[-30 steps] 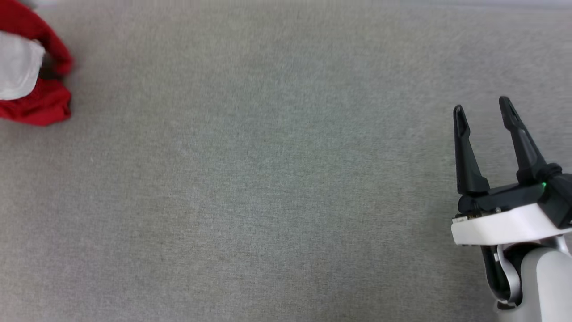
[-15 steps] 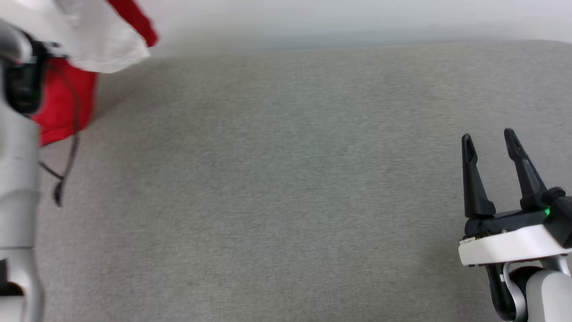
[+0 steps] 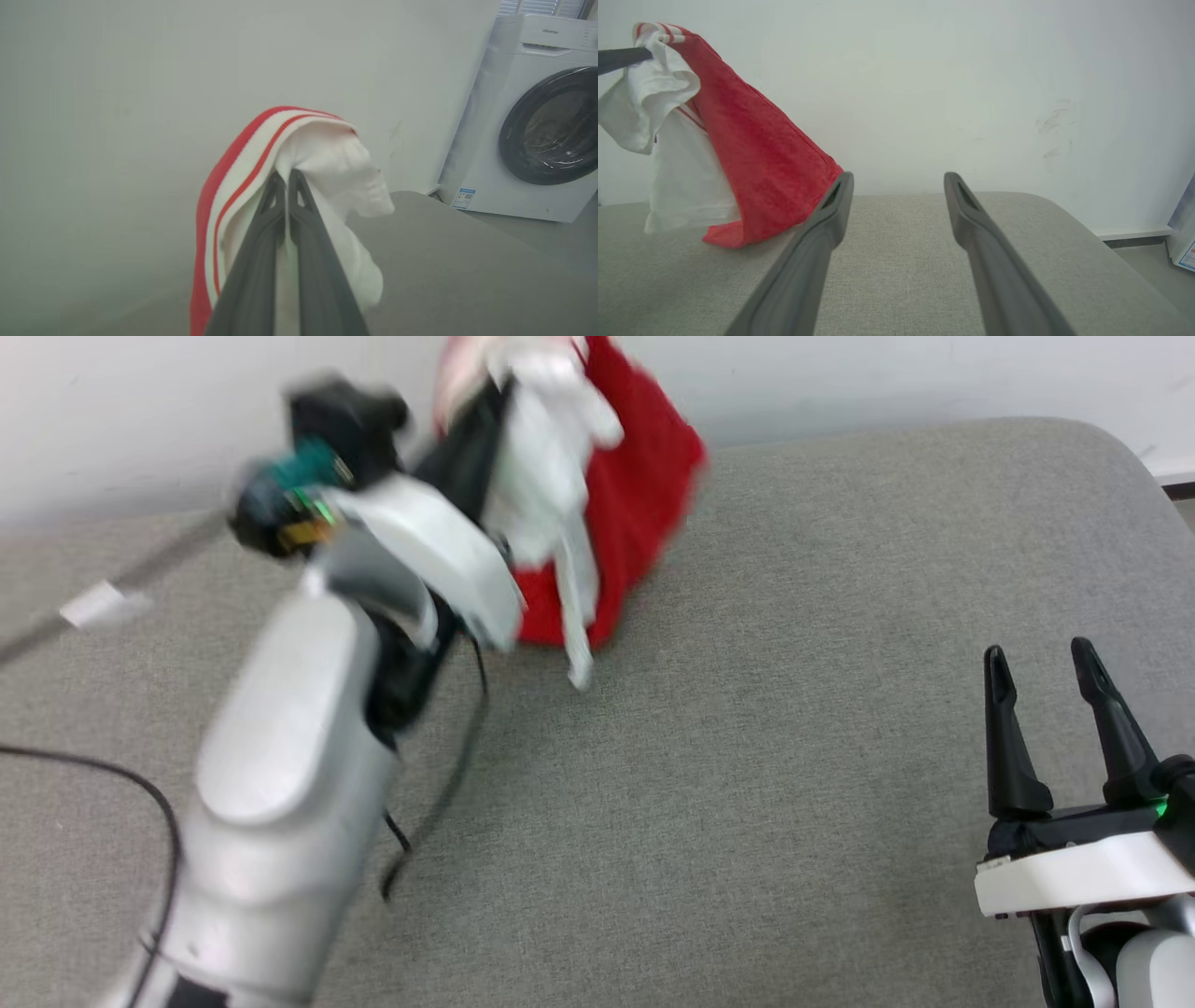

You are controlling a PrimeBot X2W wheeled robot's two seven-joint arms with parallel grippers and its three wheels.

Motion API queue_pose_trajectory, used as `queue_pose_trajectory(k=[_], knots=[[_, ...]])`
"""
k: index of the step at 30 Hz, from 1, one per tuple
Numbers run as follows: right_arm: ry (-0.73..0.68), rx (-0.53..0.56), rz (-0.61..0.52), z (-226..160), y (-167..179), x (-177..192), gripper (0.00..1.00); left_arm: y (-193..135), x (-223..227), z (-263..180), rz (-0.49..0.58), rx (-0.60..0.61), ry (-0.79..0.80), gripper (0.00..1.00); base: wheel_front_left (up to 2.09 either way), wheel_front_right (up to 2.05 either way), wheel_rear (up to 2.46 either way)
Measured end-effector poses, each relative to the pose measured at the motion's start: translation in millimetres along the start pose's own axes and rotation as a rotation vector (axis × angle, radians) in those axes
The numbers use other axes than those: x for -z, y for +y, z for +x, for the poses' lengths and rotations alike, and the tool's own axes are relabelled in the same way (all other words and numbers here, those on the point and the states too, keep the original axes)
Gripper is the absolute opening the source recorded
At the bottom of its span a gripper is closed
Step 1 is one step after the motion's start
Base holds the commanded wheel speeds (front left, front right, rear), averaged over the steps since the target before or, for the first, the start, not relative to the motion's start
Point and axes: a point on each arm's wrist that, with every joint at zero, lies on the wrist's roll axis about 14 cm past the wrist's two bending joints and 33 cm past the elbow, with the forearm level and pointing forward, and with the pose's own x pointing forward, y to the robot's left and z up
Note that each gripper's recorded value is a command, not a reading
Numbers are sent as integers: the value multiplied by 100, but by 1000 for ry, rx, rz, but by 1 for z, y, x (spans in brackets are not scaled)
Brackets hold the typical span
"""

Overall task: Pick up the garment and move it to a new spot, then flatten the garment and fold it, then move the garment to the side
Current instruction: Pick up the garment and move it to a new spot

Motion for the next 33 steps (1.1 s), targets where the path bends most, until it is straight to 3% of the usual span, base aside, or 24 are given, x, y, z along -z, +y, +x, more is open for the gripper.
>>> queue_pose_trajectory(k=[8, 13, 14, 15, 16, 24, 33], knots=[[22, -10, 9, 3, 4, 9, 100, -50, 132, -76, -191, 48, 314, 0, 0, 0, 0], [27, -36, 19, 10, 13, 14, 100, -65, 177, -122, -271, 29, 442, 0, 0, 0, 0], [30, -42, 21, 12, 15, 16, 100, -66, 181, -128, -284, 17, 453, 31, 0, 0, 0], [32, -46, 22, 13, 17, 17, 100, -67, 184, -132, -290, 8, 456, 89, 0, 0, 0], [34, -51, 23, 15, 18, 18, 100, -66, 183, -134, -293, -3, 440, 100, 0, 0, 0], [14, -82, 27, 12, 29, 8, 100, -52, 114, -126, -190, -56, 126, 100, 0, 0, 0], [6, -99, 22, -3, 34, -4, 100, 0, 48, -148, -72, -275, -85, 100, 0, 0, 0]])
